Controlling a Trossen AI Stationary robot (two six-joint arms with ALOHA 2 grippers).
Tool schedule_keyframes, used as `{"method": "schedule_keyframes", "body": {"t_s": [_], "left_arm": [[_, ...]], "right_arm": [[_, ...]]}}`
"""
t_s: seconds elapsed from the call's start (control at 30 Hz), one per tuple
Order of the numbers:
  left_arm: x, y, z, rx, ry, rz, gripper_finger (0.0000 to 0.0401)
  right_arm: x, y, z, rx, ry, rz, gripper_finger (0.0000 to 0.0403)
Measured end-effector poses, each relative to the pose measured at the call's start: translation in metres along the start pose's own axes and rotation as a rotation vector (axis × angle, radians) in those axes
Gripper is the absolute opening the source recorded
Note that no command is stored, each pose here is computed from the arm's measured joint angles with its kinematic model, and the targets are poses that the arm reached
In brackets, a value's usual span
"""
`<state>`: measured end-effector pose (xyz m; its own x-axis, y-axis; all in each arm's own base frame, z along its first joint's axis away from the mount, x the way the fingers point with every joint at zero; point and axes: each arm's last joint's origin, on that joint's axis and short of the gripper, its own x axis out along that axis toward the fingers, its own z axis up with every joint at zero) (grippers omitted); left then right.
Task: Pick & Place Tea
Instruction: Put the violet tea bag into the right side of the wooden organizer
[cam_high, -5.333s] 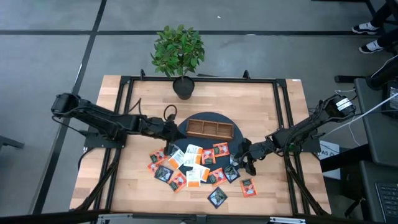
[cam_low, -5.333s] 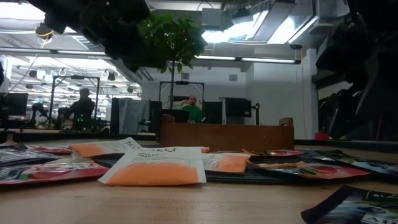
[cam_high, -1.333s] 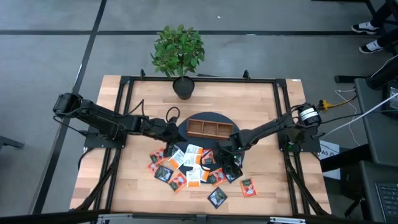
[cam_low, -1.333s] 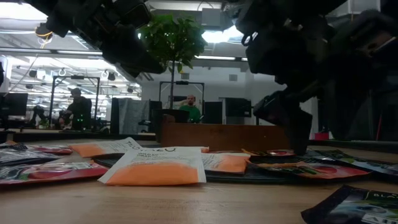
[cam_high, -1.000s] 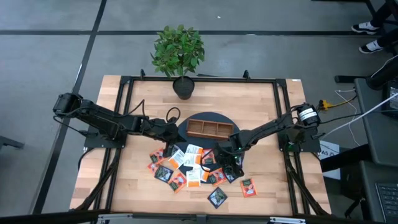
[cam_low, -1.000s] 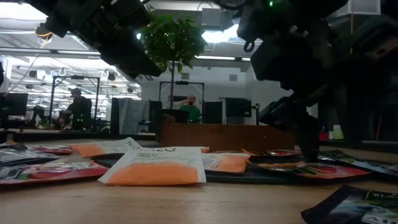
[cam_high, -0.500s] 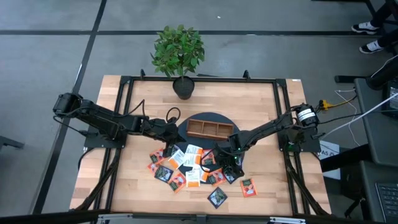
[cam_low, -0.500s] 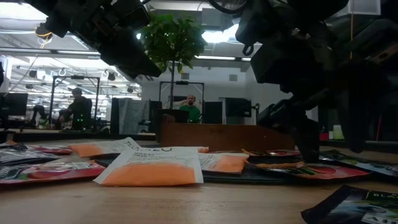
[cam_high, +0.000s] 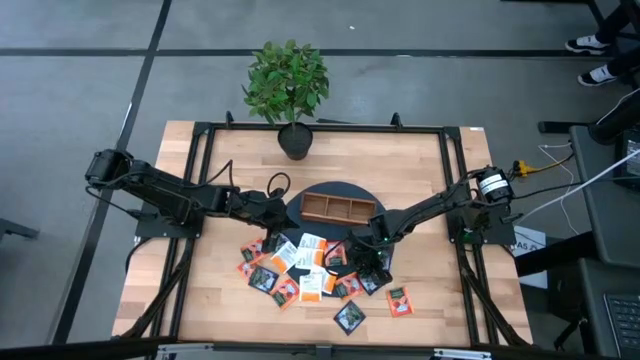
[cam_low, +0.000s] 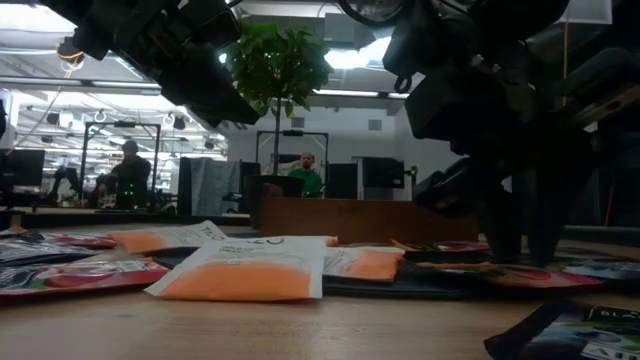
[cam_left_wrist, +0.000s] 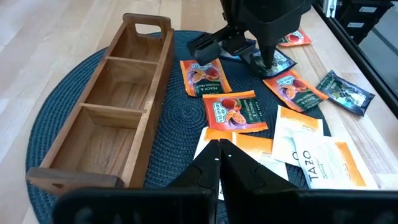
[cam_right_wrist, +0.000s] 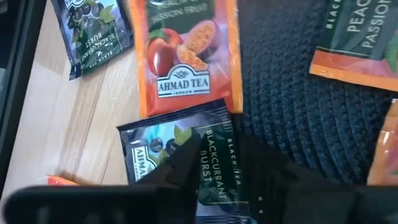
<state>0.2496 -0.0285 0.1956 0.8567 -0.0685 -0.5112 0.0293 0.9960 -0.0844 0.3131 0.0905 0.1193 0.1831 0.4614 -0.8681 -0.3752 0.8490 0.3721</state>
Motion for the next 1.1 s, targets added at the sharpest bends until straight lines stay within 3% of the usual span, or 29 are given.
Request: {"method": "schedule_keyframes", "body": {"t_s": [0.23,0.63,1.1], "left_arm": [[0.0,0.0,0.0,0.0,0.0,0.0,0.0004],[0.0,0.0,0.0,0.0,0.0,0.0,0.0004],[0.0,0.0,0.0,0.001,0.003,0.001,0.0004]], "right_arm": [[0.0,-0.001,0.0,-0.02,-0.002,-0.025,0.0009],[-0.004,0.001,0.006,-0.068,-0.022,-0.058,0.0003],[-0.044,0.017,0.014,-0.108,-0.138,-0.082,0.0001]]}}
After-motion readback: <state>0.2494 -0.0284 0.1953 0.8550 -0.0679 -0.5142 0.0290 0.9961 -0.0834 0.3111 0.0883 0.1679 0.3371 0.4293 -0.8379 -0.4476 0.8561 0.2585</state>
